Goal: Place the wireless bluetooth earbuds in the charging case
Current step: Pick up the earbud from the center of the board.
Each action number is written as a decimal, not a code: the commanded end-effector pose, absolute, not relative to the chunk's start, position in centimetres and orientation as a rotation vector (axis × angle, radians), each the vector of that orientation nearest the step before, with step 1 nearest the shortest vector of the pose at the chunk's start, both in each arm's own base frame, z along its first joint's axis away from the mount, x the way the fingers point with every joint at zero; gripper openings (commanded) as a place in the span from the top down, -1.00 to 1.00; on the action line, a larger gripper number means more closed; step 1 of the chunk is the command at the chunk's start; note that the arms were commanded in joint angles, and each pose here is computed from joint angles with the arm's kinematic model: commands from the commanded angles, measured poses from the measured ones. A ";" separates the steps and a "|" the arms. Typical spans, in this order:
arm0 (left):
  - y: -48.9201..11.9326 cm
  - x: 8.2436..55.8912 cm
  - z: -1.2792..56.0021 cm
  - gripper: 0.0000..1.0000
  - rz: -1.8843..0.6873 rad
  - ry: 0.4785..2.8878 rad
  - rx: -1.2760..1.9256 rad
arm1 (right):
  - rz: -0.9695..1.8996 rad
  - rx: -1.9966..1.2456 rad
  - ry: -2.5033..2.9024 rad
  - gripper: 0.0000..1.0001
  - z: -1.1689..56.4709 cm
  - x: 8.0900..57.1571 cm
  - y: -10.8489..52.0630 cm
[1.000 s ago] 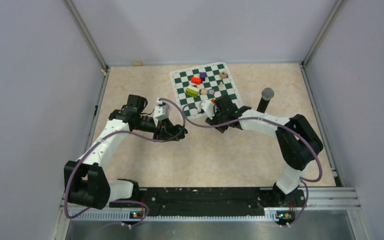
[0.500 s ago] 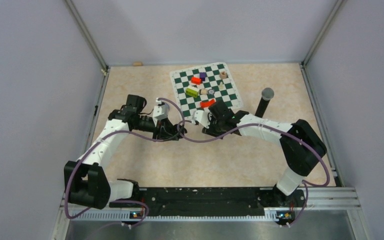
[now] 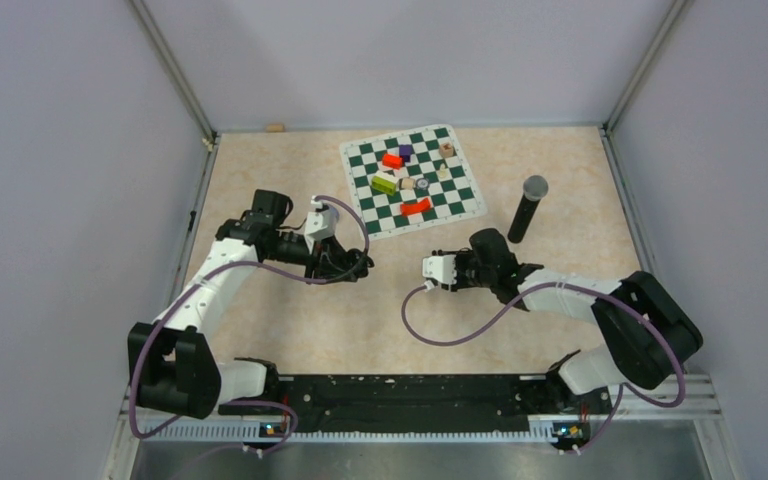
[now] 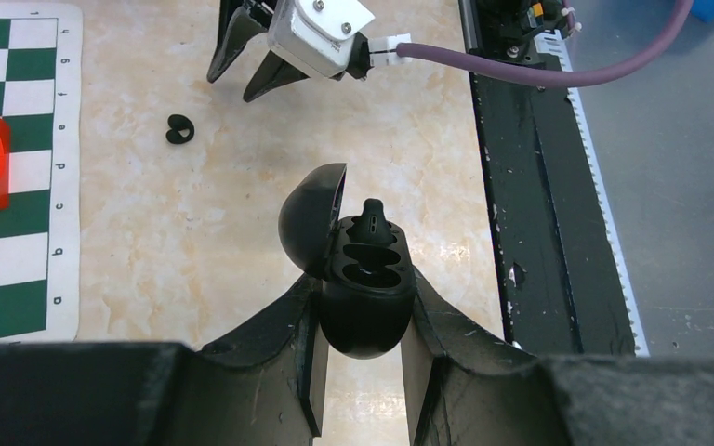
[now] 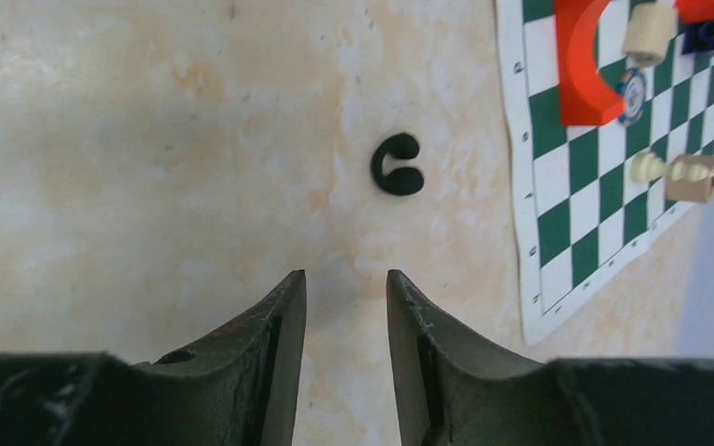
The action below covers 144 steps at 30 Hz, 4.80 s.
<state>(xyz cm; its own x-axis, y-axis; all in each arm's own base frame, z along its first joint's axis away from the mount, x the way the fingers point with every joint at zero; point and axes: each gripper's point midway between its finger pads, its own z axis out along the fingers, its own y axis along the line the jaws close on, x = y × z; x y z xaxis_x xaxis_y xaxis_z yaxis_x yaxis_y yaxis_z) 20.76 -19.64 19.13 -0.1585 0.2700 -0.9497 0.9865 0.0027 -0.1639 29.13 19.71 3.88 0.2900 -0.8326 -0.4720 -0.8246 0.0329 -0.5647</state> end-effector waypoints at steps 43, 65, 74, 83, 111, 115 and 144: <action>-19.5 20.6 22.0 1.00 -1.192 1.386 1.353 | 0.032 -1.870 1.444 0.53 0.1 31.5 21.9; -19.4 20.5 22.1 1.00 -1.195 1.375 1.350 | 0.039 -1.813 1.434 0.29 1.3 31.7 21.5; -19.4 20.5 22.1 1.00 -1.201 1.375 1.350 | 0.081 -1.849 1.401 0.52 1.3 30.8 21.7; -19.3 20.5 22.2 1.00 -1.201 1.372 1.351 | 0.094 -1.847 1.421 0.55 0.8 30.9 21.9; -19.3 20.3 22.3 1.00 -1.211 1.363 1.357 | 0.092 -1.902 1.413 0.51 -0.6 30.1 22.8; -19.4 20.3 22.3 1.00 -1.214 1.362 1.356 | 0.063 -1.888 1.422 0.51 -0.5 30.6 22.6; -19.4 20.1 22.3 1.00 -1.221 1.357 1.362 | -0.058 -1.627 1.495 0.97 4.9 34.8 22.9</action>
<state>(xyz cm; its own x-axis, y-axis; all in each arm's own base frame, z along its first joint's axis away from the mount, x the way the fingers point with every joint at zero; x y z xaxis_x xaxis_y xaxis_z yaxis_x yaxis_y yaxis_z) 19.78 -19.14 20.76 -0.0977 0.2226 -0.9700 0.9928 -0.0467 -0.1107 34.36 24.06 2.79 0.3550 -0.8033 -0.4781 -0.7807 0.0266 -0.6244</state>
